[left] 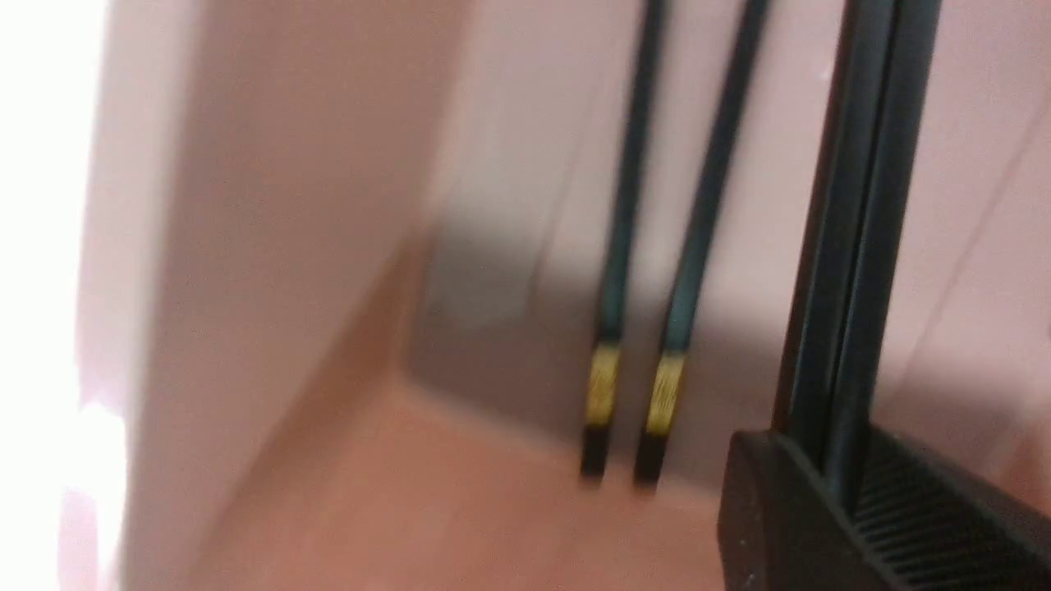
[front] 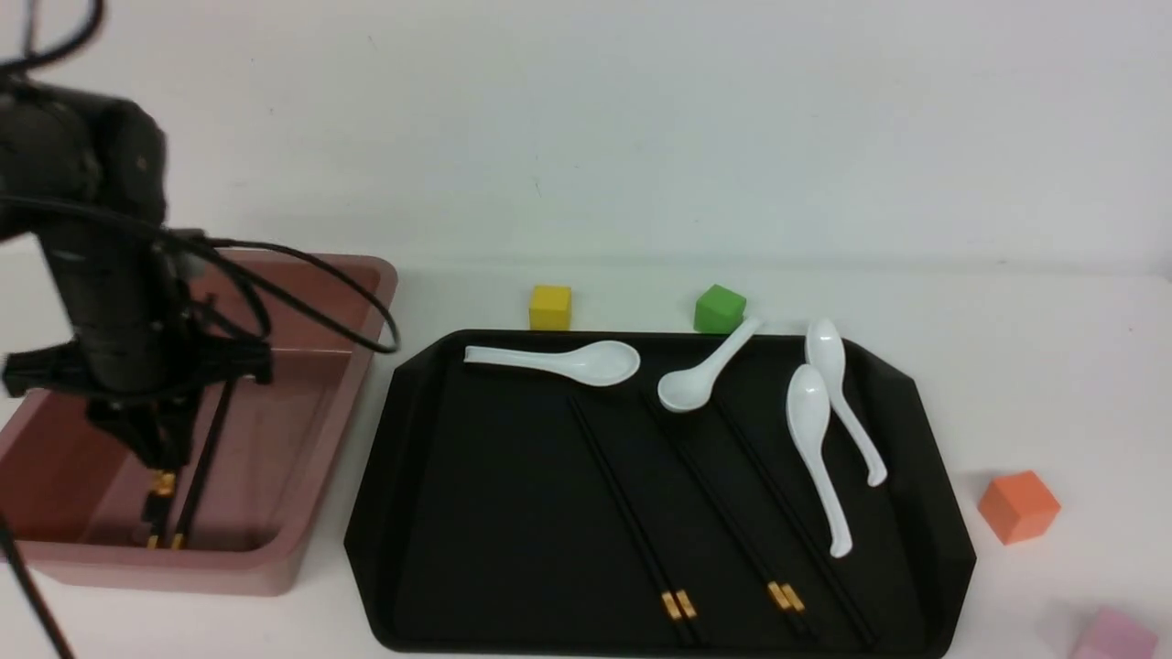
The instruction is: On white tablecloth take chopsticks from black tray and put them in box.
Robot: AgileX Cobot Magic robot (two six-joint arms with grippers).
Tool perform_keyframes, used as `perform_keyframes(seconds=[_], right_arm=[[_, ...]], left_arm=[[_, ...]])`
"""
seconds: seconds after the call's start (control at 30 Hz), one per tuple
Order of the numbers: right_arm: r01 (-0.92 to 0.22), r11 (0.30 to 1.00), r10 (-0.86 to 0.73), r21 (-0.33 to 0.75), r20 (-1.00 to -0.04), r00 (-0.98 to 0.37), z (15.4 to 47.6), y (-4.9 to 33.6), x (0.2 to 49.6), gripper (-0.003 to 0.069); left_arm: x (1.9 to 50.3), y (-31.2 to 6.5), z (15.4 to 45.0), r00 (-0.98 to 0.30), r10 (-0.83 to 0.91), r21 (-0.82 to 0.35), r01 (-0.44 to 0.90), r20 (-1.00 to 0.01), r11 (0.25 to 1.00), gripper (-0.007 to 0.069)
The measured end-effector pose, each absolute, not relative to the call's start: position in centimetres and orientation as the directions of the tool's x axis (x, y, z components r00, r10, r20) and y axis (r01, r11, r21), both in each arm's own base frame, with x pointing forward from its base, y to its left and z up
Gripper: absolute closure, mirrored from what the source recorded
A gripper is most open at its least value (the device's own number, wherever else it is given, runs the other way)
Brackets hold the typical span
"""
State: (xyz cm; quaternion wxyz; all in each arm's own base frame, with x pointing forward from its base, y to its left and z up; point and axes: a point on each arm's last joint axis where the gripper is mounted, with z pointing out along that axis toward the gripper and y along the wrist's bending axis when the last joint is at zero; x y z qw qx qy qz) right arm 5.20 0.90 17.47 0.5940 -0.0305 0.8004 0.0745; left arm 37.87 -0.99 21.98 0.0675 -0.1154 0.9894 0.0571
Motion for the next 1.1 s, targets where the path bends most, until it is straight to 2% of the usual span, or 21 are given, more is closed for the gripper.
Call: perform_keyframes(seconds=[0.17,0.37,0.43,0.53,0.6,0.73,0.8,0.83,0.93,1.1], right_arm=[[-0.137,0.987,0.040,0.083,-0.955,-0.292,17.5,0.9,5.2,0.0417],[-0.137,0.987,0.040,0.083,-0.955,-0.292,17.5,0.9,5.2,0.0417],[-0.137,0.987,0.040,0.083,-0.955,-0.292,17.5,0.9,5.2,0.0417],[-0.137,0.987,0.040,0.083,-0.955,-0.292,17.5,0.9,5.2,0.0417],[-0.137,0.987,0.040,0.083,-0.955,-0.292,17.5,0.9,5.2,0.0417],[-0.137,0.987,0.040,0.083,-0.955,-0.292,17.5,0.9,5.2,0.0417],[-0.137,0.987,0.040,0.083,-0.955,-0.292,17.5,0.9,5.2,0.0417],[-0.137,0.987,0.040,0.083,-0.955,-0.292,17.5,0.9,5.2,0.0417],[-0.137,0.987,0.040,0.083,-0.955,-0.292,17.5,0.9,5.2,0.0417],[-0.137,0.987,0.040,0.083,-0.955,-0.292,17.5,0.9,5.2,0.0417]], left_arm=[[38.7,-1.1,20.1,-0.968,-0.207,0.097,-0.221,-0.141,0.970,0.0501],[38.9,-1.1,20.0,-0.944,-0.298,0.081,-0.312,-0.143,0.947,0.0375],[38.8,-1.1,20.4,-0.941,-0.317,0.088,-0.328,-0.117,0.941,0.0333],[38.5,-1.1,20.9,-0.944,-0.323,0.107,-0.329,-0.076,0.938,0.0330],[38.2,-1.1,21.4,-0.948,-0.311,0.111,-0.316,-0.064,0.942,0.0367],[37.0,-1.3,23.9,-0.952,-0.289,0.068,-0.296,-0.100,0.953,0.0518],[35.1,-1.5,26.1,-0.954,-0.269,0.023,-0.274,-0.130,0.961,0.0617],[35.0,-1.5,26.4,-0.954,-0.268,0.018,-0.272,-0.137,0.962,0.0624],[30.6,-1.7,29.1,-0.958,-0.234,-0.044,-0.229,-0.165,0.972,0.0638],[23.9,-2.2,30.1,-0.945,-0.201,-0.157,-0.164,-0.256,0.974,0.0638]])
